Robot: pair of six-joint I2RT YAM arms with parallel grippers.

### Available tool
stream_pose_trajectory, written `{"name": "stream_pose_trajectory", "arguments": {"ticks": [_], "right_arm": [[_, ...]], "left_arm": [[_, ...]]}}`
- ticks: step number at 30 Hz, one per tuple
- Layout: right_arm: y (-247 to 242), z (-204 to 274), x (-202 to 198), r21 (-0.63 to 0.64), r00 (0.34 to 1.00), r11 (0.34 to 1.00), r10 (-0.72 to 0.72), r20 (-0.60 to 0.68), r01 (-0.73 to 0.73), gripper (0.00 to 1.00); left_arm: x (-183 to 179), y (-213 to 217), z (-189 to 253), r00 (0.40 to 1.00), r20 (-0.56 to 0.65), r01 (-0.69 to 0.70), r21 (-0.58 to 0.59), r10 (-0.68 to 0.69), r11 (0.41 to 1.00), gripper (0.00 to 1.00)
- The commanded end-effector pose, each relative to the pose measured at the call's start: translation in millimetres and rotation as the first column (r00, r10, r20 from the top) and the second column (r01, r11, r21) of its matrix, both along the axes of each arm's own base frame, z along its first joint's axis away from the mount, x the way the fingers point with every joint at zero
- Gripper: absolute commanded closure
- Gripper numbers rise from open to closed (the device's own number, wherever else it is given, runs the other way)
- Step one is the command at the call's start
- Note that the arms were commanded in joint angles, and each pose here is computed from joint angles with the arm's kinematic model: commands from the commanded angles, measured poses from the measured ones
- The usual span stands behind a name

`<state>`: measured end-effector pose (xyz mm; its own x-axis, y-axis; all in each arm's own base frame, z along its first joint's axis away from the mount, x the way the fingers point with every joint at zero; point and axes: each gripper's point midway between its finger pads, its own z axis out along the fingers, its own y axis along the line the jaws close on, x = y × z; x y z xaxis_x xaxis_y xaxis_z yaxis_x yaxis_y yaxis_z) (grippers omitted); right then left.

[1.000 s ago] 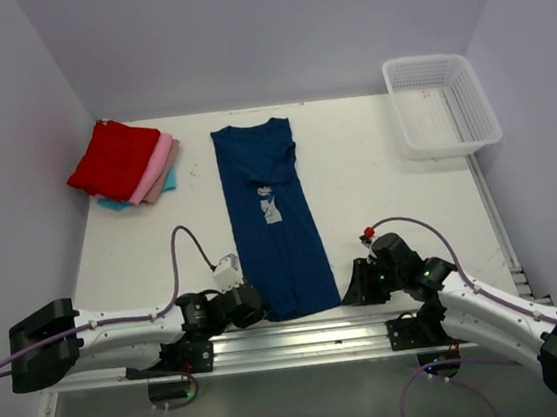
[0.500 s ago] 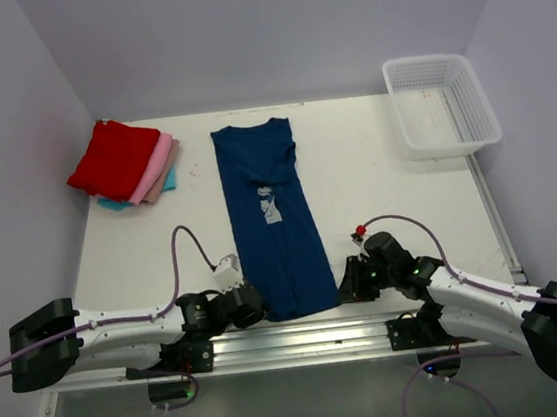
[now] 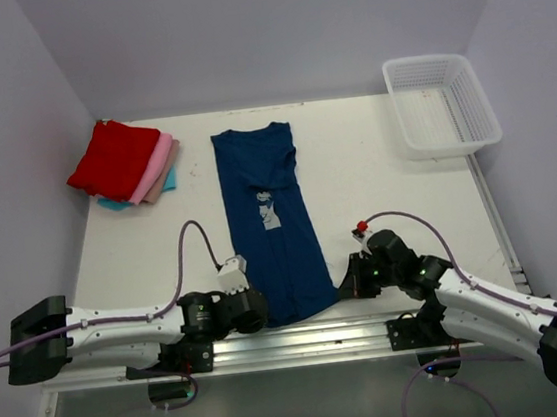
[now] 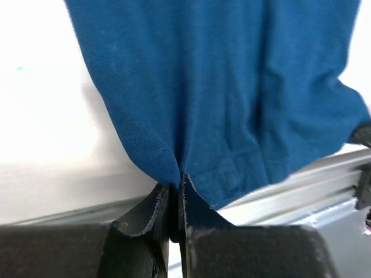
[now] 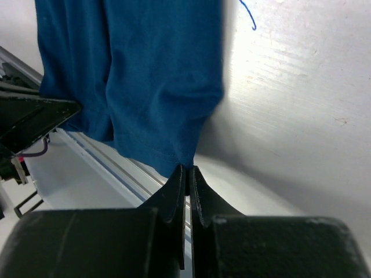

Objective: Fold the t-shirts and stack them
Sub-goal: Grab the bottom of the folded rectangular tshirt with both arms, then fold the folded rectangular tshirt in 1/3 of the way

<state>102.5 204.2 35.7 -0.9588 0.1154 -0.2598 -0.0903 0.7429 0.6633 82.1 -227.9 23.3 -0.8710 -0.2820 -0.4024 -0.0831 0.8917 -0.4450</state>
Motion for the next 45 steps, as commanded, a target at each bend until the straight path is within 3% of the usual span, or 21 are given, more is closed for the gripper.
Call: {"name": "stream_pose_trajectory", "arguments": {"ticks": [1, 11, 19, 28, 37, 45], "right_arm": [[-0.9, 7.8, 8.0, -0.038, 0.999, 0.999, 0.005, 0.033, -0.003, 1.0], [6.1, 26.4, 30.0, -0.079, 0.992, 0.996, 0.044, 0.119, -0.035, 1.0], [16.3, 65.8, 71.5, -0.149, 0.96, 0.988, 0.081, 0.27, -0.041, 1.0], [31.0, 88.8, 121.2, -0.218, 0.923, 0.976, 0.108, 0.368, -0.027, 1.0], [52.3, 105.5, 188.6, -0.273, 0.885, 0.962, 0.129, 0.448, -0.002, 1.0], [56.5, 88.5, 242.0, -0.336, 0.884, 0.941, 0.119, 0.453, 0.045, 1.0]], "left_arm": [[8.6, 2.8, 16.7, 0.997, 0.077, 0.012, 0.056, -0.017, 0.998, 1.0], [31.9, 10.8, 50.4, 0.975, 0.222, -0.016, 0.114, -0.01, 0.993, 1.0], [61.3, 9.0, 82.9, 0.913, 0.403, -0.004, 0.175, -0.067, 0.985, 1.0], [130.4, 3.8, 109.1, 0.844, 0.525, 0.027, 0.166, -0.111, 0.986, 1.0], [199.1, 16.0, 96.8, 0.837, 0.54, -0.014, 0.176, -0.084, 0.984, 1.0], [216.3, 37.1, 78.7, 0.844, 0.536, -0.075, 0.185, -0.036, 0.98, 1.0]]}}
